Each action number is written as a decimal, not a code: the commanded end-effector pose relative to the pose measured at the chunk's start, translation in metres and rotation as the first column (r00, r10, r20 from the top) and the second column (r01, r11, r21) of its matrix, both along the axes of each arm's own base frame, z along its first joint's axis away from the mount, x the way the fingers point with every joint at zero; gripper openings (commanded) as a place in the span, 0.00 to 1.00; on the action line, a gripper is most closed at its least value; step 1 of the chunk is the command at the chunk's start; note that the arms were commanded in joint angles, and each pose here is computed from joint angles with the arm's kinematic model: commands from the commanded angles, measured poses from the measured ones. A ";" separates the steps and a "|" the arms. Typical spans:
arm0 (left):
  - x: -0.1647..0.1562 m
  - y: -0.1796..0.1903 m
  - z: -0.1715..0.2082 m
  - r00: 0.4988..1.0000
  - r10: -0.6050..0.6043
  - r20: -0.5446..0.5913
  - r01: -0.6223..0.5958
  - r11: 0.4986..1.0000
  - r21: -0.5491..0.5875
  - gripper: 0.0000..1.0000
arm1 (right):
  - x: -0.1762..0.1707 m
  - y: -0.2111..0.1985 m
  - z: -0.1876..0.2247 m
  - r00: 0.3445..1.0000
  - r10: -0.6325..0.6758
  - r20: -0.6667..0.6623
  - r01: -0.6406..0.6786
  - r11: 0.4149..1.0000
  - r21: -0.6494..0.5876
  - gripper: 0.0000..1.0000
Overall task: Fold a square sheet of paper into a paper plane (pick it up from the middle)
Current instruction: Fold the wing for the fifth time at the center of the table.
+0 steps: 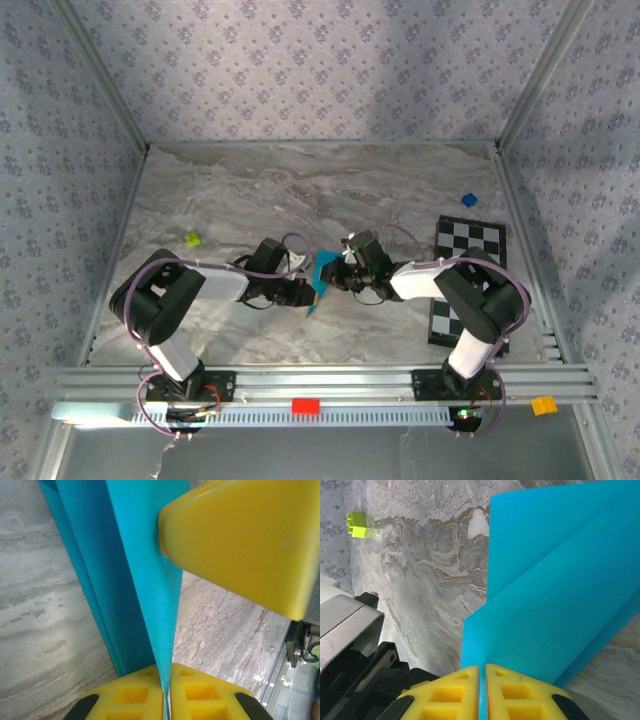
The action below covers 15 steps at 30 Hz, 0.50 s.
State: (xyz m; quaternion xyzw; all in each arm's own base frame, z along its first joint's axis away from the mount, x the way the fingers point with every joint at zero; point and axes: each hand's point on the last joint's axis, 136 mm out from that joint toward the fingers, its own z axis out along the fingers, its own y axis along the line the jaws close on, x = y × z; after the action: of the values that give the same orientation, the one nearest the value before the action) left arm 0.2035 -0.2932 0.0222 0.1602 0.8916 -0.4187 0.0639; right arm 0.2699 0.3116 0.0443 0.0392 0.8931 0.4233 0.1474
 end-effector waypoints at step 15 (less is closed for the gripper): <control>-0.008 0.002 0.004 1.000 0.003 -0.012 -0.003 1.000 -0.017 0.01 | -0.001 -0.009 -0.013 0.998 -0.045 -0.044 0.044 0.998 -0.033 0.12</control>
State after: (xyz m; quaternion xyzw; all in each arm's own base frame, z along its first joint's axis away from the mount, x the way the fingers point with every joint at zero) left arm 0.1991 -0.2894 0.0228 0.1486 0.8940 -0.4184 0.0599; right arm 0.2699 0.3110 0.0430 0.0476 0.8935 0.4226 0.1439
